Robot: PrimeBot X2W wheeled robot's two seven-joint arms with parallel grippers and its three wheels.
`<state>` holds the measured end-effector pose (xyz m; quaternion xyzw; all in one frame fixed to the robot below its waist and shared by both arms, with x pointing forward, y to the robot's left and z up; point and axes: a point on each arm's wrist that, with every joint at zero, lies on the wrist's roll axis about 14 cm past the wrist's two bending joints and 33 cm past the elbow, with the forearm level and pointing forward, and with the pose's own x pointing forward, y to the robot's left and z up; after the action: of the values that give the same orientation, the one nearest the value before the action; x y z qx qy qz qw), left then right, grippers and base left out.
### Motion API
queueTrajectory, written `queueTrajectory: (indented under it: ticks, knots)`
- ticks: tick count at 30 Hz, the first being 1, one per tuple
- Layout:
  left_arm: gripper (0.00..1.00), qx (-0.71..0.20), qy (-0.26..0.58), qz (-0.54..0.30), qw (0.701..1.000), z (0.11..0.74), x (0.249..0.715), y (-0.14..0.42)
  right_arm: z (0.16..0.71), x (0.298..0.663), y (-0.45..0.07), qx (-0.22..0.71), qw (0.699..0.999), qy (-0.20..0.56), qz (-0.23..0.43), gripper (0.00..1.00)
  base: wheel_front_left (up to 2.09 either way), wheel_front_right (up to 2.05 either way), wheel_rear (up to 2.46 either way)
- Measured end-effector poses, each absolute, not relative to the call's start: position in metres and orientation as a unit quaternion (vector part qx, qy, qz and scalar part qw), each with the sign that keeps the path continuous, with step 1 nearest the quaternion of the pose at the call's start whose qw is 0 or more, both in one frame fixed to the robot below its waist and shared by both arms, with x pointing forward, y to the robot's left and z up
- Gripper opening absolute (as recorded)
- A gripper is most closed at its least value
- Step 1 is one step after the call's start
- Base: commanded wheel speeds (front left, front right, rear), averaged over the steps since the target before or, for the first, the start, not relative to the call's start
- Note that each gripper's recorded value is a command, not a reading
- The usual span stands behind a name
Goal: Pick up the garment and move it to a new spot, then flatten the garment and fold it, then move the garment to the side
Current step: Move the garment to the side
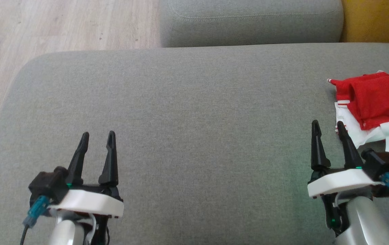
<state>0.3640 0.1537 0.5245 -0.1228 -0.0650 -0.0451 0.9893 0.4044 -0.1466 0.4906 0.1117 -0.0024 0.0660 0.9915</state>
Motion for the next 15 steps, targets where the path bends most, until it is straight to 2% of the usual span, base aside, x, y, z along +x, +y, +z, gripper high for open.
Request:
queueTrajectory:
  ticks: [15]
  knots:
    - [1.00,-0.141,-0.051,-0.038,0.988,0.5156,0.3634,0.1545,0.4989,0.4030,-0.1482,0.088,0.994,-0.015,0.069,1.00,0.00,0.00,0.00]
